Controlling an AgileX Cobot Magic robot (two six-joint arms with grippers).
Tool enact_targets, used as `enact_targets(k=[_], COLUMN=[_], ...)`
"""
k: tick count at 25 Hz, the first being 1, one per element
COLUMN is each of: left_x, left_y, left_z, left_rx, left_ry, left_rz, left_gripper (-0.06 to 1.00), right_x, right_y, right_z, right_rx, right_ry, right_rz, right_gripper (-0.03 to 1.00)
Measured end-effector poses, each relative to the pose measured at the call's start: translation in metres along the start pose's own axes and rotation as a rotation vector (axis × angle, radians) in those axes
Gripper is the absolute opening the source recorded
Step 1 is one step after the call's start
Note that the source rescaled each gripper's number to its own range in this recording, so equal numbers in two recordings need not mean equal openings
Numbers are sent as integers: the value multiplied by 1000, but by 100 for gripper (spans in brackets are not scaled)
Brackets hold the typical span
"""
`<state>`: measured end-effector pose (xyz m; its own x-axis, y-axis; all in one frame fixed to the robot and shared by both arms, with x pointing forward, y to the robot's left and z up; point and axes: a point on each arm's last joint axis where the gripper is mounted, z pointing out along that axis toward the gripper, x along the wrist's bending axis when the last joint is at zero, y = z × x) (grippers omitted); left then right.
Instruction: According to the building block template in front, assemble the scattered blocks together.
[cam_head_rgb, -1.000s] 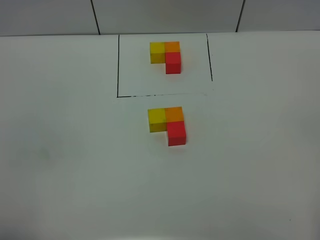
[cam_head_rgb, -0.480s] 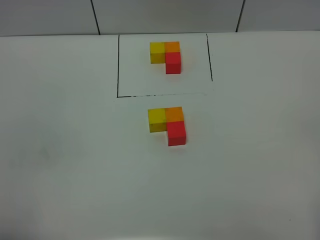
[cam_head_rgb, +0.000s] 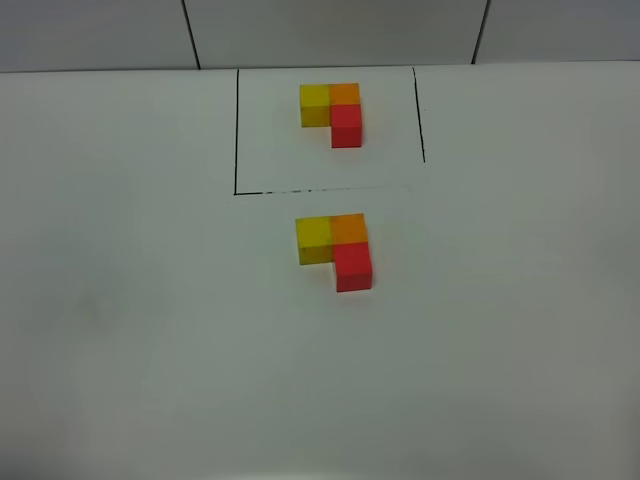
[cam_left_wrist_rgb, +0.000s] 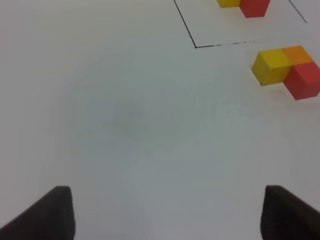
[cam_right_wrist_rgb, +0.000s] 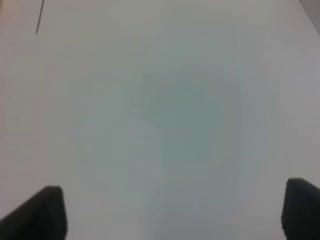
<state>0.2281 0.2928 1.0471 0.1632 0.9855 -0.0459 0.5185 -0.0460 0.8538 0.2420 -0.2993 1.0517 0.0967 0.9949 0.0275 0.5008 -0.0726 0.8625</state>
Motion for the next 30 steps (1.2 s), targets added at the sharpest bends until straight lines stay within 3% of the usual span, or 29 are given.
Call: enact_targets(k=[8, 30], left_x=[0, 0], left_y=[0, 0], left_z=[0, 0], left_rx=[0, 0], left_ry=[0, 0], left_rz=[0, 0], left_gripper=[73, 73], right_x=[0, 0], right_y=[0, 0], right_z=[0, 0], right_rx=[1, 1], right_ry=[40, 40], right_rz=[-25, -25], right_gripper=[75, 75])
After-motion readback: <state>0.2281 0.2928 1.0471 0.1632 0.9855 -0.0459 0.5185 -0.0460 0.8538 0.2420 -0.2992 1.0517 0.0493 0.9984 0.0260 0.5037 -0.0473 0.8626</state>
